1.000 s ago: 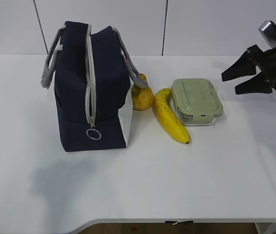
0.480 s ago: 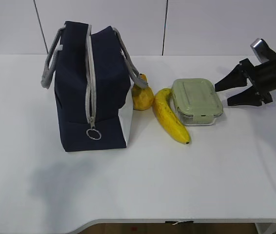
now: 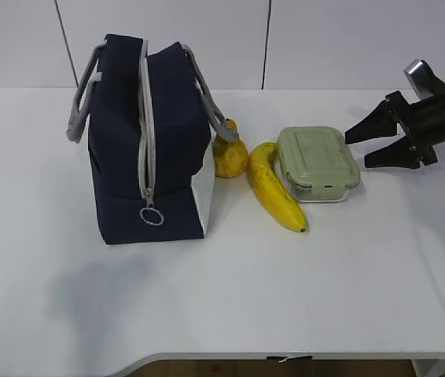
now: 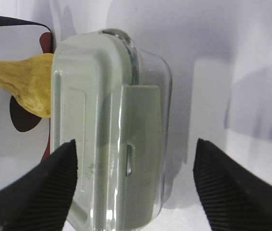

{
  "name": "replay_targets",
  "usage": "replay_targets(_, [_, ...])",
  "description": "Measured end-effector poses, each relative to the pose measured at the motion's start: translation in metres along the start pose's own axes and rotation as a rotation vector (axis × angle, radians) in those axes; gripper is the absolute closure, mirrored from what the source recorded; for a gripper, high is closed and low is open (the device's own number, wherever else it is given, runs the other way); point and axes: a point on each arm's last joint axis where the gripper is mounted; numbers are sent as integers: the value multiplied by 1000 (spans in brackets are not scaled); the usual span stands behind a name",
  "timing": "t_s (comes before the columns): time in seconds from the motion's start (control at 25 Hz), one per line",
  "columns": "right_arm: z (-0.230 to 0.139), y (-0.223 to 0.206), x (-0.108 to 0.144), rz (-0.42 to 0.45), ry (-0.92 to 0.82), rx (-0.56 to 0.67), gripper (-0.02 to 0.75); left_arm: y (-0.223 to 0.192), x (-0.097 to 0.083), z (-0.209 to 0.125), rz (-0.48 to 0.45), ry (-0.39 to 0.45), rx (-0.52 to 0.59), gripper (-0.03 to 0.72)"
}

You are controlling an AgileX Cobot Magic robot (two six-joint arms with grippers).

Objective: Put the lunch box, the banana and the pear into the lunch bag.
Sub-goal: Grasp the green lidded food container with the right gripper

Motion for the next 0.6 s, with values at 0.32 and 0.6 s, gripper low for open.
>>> replay_targets(0.32, [0,0,0,0,1,0,142,0,0,0,0,0,1,200])
replay_targets(0.6, [0,-5,4,4,10,10,145,0,0,0,0,0,1,200])
Point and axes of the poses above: a point on each arm's last joint axis where the gripper is mounted, y pointing back along that axis away from the gripper, x along the wrist's bending axis when the last joint is at zero, z = x × y, and after that the axes turned 3 degrees about y, right-handed
